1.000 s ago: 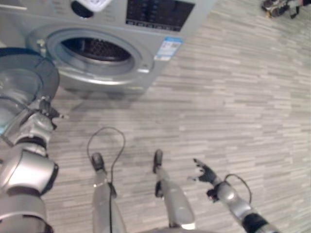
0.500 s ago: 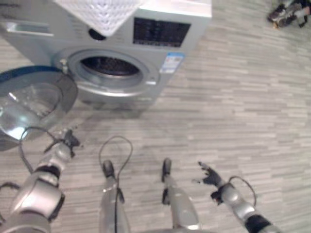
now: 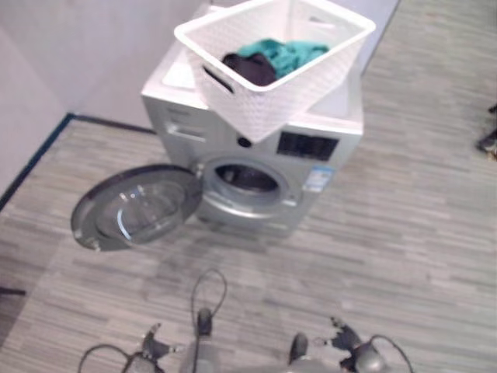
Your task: Grab the laundry basket,head to the washer,open it,put in the laundry and shut it.
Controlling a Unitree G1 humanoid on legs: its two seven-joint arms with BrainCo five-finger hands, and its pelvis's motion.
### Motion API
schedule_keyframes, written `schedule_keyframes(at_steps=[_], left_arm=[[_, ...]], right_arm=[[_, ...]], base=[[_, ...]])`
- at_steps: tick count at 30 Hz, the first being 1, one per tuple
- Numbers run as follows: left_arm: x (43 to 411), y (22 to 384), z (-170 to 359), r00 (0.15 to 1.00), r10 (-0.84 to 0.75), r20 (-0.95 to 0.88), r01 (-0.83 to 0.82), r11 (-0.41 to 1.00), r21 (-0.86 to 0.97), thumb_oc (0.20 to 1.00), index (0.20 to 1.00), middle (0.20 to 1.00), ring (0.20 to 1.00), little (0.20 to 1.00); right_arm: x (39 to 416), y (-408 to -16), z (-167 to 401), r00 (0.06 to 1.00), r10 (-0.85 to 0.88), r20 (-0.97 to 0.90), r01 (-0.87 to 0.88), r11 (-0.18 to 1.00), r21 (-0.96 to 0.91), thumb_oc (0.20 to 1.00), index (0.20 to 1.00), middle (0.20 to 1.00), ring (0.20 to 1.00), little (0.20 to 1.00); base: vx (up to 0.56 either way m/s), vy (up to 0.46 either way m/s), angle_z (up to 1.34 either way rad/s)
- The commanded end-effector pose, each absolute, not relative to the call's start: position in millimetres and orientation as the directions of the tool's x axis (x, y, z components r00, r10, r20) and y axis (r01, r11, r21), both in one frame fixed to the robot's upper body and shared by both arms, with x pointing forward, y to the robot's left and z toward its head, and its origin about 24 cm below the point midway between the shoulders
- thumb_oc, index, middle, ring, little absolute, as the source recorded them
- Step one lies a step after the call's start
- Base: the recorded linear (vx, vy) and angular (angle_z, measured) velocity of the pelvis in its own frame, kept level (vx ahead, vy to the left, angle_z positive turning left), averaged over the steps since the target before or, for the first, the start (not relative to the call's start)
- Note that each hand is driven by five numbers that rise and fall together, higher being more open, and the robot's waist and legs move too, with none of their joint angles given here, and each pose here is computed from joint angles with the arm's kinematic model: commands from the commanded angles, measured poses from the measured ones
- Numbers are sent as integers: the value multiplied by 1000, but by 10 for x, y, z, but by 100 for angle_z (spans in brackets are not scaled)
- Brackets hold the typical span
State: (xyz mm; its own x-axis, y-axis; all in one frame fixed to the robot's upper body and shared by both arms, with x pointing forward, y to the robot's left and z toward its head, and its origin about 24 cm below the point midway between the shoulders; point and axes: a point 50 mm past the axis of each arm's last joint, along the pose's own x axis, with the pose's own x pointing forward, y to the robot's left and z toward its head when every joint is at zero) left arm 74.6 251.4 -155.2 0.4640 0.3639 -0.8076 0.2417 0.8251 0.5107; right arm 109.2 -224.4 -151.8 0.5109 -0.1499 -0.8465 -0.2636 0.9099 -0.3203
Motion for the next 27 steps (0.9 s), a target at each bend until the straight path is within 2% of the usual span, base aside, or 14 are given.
schedule_keyframes(at_steps=[1, 9, 16, 19, 23, 27], left_arm=[[953, 2568, -1508, 489, 383, -784, 199, 826, 527, 1000, 1000, 1000, 1000, 1000], [927, 2533, -1524, 484, 343, -805, 217, 844, 490, 1000, 1000, 1000, 1000, 1000], [1006, 2537, -1489, 521, 328, -788, 207, 847, 490, 1000, 1000, 1000, 1000, 1000], [1108, 2559, -1421, 578, 311, -755, 199, 843, 499, 1000, 1000, 1000, 1000, 1000], [1128, 2559, -1387, 602, 292, -743, 191, 851, 489, 1000, 1000, 1000, 1000, 1000], [1233, 2527, -1334, 641, 225, -734, 275, 825, 494, 1000, 1000, 1000, 1000, 1000]], right_arm=[[1168, -2251, -1481, 547, -156, -823, -238, 913, -331, 1000, 1000, 1000, 1000, 1000], [1069, -2199, -1526, 516, -131, -846, -258, 919, -300, 1000, 1000, 1000, 1000, 1000], [1180, -2233, -1469, 558, -144, -817, -233, 918, -321, 1000, 1000, 1000, 1000, 1000], [1412, -2339, -1314, 647, -174, -743, -157, 922, -353, 1000, 1000, 1000, 1000, 1000], [1535, -2519, -1185, 687, -245, -685, -57, 920, -387, 1000, 1000, 1000, 1000, 1000], [1918, -2923, -664, 797, -420, -434, 233, 877, -420, 1000, 1000, 1000, 1000, 1000]], base=[[87, -23, 12], [40, -12, 9], [4, 4, 2], [-3, 88, 0], [34, 163, -18], [110, 398, -14]])
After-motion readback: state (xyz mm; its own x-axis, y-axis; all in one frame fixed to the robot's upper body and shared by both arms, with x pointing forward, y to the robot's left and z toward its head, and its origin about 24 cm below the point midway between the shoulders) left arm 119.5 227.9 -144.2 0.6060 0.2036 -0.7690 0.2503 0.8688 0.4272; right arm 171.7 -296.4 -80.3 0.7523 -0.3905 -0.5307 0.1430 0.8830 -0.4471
